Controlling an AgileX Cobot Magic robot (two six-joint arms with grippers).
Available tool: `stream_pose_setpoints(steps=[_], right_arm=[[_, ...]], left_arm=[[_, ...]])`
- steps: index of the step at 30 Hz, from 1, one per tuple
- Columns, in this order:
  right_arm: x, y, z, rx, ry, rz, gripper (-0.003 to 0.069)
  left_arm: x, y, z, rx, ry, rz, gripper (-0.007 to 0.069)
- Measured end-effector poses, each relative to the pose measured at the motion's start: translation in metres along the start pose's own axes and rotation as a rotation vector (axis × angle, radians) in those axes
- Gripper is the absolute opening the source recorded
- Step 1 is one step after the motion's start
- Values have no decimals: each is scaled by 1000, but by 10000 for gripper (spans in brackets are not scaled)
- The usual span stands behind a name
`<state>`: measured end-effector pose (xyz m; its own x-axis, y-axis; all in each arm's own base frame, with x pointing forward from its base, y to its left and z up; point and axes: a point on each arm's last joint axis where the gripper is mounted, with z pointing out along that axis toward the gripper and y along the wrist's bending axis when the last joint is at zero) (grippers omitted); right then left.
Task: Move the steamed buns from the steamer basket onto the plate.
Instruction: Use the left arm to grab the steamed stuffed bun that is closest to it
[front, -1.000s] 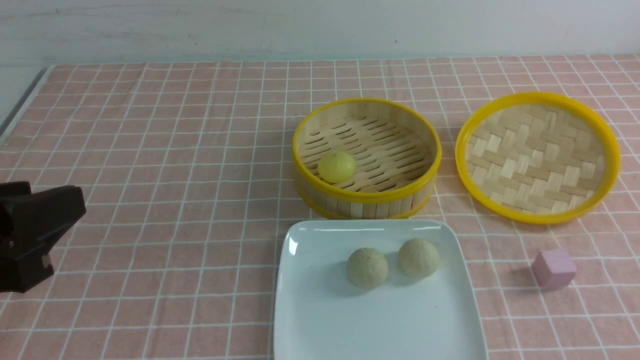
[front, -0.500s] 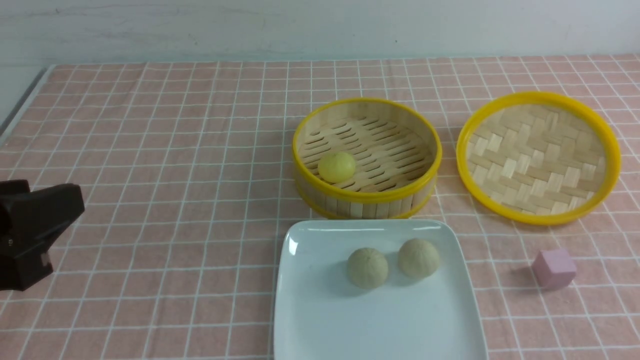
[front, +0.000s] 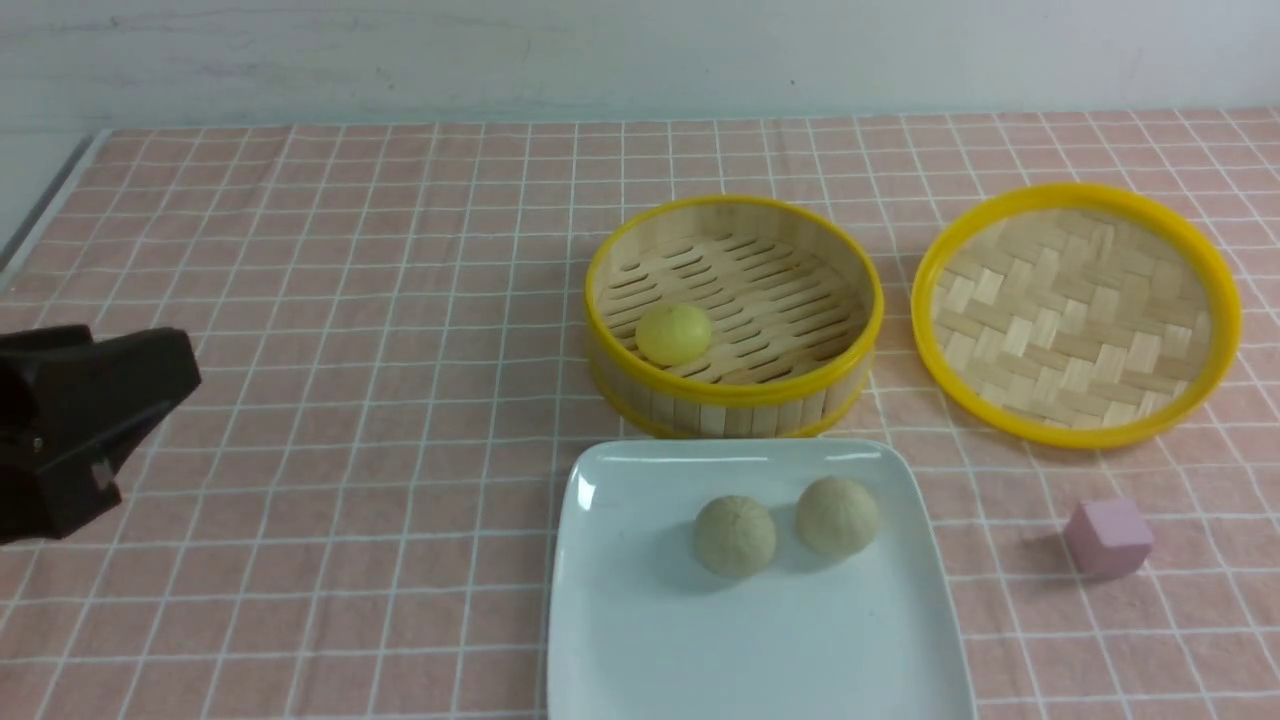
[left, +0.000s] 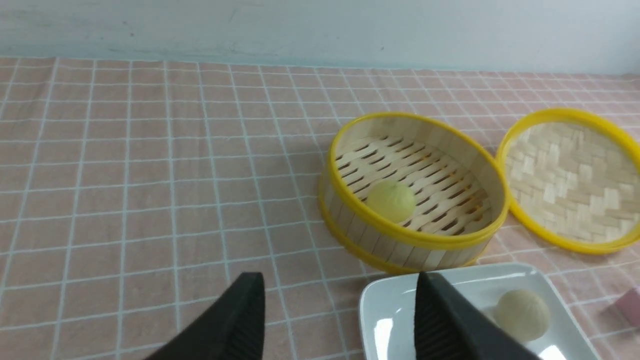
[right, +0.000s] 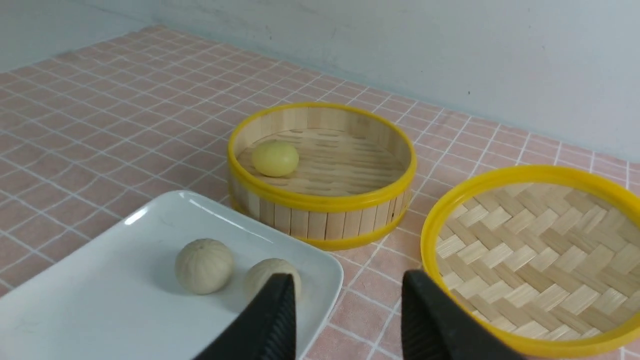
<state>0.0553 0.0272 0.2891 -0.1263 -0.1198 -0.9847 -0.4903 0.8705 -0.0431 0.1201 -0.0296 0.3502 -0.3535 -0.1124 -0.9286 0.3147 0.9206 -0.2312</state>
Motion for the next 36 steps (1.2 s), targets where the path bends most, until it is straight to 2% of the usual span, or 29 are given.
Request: stream_pose_setpoints(steps=[1, 5, 11, 16, 19, 22, 25, 29, 32, 36], right_arm=[[0, 0, -1, 4, -4, -7, 312], [0, -2, -2, 16, -5, -29, 312], [1, -2, -2, 22, 4, -35, 312], [5, -3, -2, 31, 42, -34, 312], [5, -3, -3, 33, 50, -32, 312], [5, -3, -3, 34, 51, -32, 312], [6, -3, -3, 35, 54, -34, 312], [6, -4, -3, 37, 61, -34, 312], [7, -4, -3, 39, 69, -33, 312], [8, -4, -3, 41, 76, -17, 312]], left_arm=[[-1, 1, 5, 41, 7, -3, 420], [0, 6, 28, 95, 51, -21, 420], [2, 23, 82, 227, 225, -109, 420], [-1, 36, 121, 347, 336, -62, 420], [-6, 42, 137, 377, 359, -51, 420], [-11, 48, 149, 386, 366, -43, 420], [-20, 46, 158, 389, 376, 25, 420], [-34, 20, 168, 390, 369, 199, 420], [-40, 6, 173, 367, 344, 255, 420], [-45, -16, 183, 276, 283, 346, 420]])
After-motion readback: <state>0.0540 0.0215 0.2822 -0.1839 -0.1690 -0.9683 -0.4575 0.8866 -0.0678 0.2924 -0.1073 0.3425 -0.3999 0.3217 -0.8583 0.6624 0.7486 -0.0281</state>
